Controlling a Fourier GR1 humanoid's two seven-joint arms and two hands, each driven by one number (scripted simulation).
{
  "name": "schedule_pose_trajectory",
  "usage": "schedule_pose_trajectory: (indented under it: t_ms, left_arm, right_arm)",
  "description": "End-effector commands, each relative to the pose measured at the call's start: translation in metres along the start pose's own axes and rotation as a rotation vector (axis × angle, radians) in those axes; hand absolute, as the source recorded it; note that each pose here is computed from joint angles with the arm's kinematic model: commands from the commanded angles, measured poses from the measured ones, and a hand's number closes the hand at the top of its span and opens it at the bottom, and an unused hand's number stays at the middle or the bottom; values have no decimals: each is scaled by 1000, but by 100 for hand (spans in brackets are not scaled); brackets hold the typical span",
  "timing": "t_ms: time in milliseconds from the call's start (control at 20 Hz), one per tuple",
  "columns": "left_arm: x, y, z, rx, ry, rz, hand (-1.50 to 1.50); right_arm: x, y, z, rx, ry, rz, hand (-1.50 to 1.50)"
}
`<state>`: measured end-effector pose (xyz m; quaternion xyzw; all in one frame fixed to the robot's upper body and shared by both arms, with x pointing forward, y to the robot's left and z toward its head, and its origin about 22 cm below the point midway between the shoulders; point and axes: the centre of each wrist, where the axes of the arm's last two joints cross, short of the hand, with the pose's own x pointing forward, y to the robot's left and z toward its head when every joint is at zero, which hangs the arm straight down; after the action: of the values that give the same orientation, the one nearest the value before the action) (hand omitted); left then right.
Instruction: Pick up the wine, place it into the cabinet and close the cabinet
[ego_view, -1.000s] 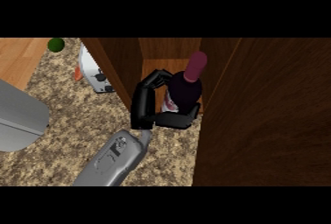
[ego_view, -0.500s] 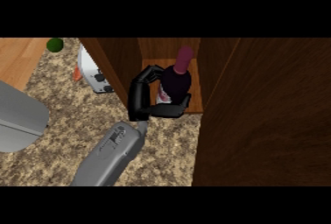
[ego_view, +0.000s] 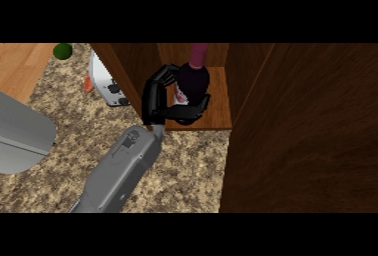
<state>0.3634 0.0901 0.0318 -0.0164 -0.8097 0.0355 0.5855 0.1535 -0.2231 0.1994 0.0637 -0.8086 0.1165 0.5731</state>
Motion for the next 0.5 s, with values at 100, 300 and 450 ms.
schedule_pose_trajectory:
  t_ms: [100, 300, 450]
  left_arm:
    - [-2, -5, -28, 22, 49, 7, 150]
    - [-17, 1, -22, 31, 51, -47, 150]
    - [4, -2, -50, 17, 63, -24, 150]
  right_arm:
    - [11, 9, 3, 32, -54, -74, -150]
    - [9, 2, 13, 21, -39, -51, -150]
    - [8, -4, 10, 37, -33, -64, -150]
